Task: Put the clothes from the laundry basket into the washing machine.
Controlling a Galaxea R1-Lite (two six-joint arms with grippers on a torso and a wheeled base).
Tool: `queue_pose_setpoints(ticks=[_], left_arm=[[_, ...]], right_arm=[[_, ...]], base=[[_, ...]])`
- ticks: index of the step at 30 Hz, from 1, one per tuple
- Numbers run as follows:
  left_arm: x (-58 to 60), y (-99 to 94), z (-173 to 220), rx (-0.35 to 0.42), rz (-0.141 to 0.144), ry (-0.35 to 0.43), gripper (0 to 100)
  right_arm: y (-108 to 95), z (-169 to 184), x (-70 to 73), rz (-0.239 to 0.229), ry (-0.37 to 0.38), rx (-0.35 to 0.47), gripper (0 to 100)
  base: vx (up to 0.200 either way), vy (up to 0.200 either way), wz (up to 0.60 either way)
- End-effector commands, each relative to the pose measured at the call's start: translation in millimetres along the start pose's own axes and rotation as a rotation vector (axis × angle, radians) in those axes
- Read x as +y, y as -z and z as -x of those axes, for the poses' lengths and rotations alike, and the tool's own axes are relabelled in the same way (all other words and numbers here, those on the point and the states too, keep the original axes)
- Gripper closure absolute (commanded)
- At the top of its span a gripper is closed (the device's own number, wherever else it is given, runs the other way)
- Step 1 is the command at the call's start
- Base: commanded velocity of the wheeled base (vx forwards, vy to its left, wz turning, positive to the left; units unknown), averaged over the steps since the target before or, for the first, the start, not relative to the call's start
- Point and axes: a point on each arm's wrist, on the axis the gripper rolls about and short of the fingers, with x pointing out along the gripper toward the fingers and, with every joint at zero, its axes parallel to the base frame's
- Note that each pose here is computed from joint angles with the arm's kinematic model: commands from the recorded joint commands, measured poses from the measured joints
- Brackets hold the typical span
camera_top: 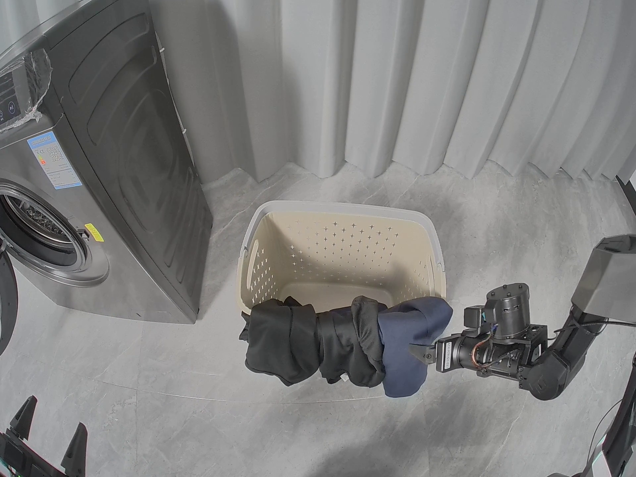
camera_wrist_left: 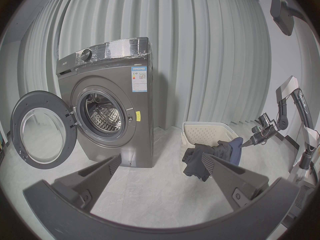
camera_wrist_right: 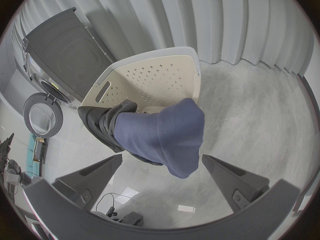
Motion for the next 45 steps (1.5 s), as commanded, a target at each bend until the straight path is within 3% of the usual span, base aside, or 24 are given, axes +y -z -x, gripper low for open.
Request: queue_pose_setpoints(ticks=[1,11,13,14,25,35,43,45], left_arm=[[0.1,4.8,0,0.001,0.0,0.001,0],[0.1,4.8,0,0.001,0.0,0.0,0],[0.1,4.8,0,0.001,0.0,0.0,0],[0.1,4.8,0,0.001,0.0,0.0,0],[0.1,4.8,0,0.001,0.0,0.0,0],[0.1,4.8,0,0.001,0.0,0.0,0],[0.0,4.8,0,0.001,0.002,0.001,0],[0.1,4.8,0,0.001,0.002,0.003,0]], right_arm=[[4,-18,-3.6,-0.004,0.011,0.018,0],[-5,-32,-5.0,-0.011,0.011,-0.017,0],[-8,-32,-4.2,-0.011,0.001,-0.054,0],[-8,-32,-3.6,-0.012,-0.002,-0.059,100],[-6,-24,0.7,-0.01,-0.016,-0.058,100],[-26,13,7.3,-0.002,-0.045,-0.166,100],[-31,63,21.2,0.018,-0.102,-0.242,100],[-40,82,26.7,0.023,-0.122,-0.304,100]], base=[[0.0,0.0,0.0],[0.0,0.0,0.0],[0.0,0.0,0.0],[0.0,0.0,0.0],[0.0,0.0,0.0],[0.0,0.0,0.0],[0.0,0.0,0.0],[0.0,0.0,0.0]])
